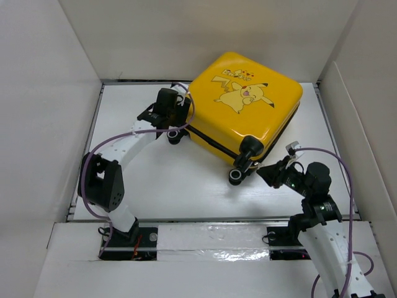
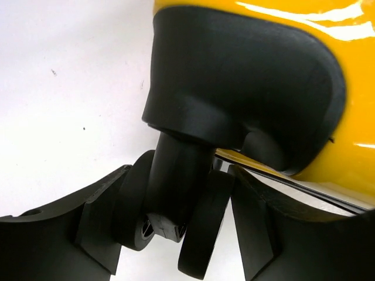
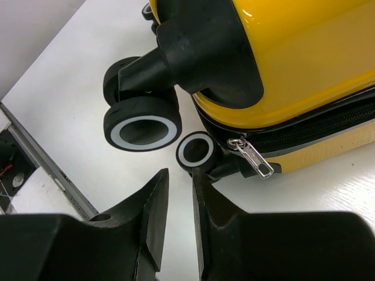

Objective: Pack the luggage

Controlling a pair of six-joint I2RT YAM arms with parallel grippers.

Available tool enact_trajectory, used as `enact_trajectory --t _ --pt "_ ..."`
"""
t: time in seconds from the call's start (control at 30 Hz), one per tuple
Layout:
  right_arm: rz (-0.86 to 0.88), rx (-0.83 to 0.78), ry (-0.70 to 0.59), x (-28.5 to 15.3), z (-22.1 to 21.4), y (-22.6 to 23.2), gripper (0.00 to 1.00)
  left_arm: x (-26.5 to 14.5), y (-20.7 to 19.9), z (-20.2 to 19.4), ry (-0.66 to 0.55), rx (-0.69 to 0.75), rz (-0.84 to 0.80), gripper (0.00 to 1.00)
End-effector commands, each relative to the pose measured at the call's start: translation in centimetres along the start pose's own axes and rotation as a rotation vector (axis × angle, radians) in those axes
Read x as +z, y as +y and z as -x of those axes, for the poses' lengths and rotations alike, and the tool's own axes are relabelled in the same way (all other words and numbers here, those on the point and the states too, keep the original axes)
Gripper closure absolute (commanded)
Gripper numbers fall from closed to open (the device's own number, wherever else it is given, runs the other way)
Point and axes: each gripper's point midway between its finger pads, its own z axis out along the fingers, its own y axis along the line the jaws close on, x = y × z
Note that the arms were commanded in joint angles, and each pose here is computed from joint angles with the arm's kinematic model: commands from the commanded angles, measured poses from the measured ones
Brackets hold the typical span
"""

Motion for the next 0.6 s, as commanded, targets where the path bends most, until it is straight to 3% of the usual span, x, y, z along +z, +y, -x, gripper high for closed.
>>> enact_trajectory --t 0.0,0.03,0.1,0.2,0.37,0.5,0.57 --pt "0.015 -0.025 -0.014 -0.1 0.6 0.4 0.69 -2.0 -0.9 4.6 -0.125 -0.024 -0.073 0.92" --pt "0.009 -0.025 -0.016 -0.2 0.6 0.4 0.67 -2.4 -1.1 5.1 -0.133 -0.03 -0.085 1.0" --pt "-0.018 -0.02 -0.019 -0.4 0.8 0.2 0.6 -3.7 -1.4 5.6 -0.135 -0.051 -0.114 1.0" --pt "-0.047 -0.022 -0.044 -1.0 1.3 0.2 0.6 -7.1 -2.2 8.1 -0.196 -0.092 -0.187 1.0" --pt "-0.1 -0.011 -0.071 -2.3 1.8 0.2 0.96 -11.7 -2.9 11.4 -0.265 -0.169 -0.285 1.0" --pt "-0.187 0.047 -0.08 -2.5 0.9 -1.4 0.94 -11.6 -3.0 10.2 -0.222 -0.188 -0.286 1.0" --pt "-0.219 0.072 -0.068 -2.1 0.0 -2.3 0.81 -10.1 -1.9 8.6 -0.186 -0.207 -0.246 1.0"
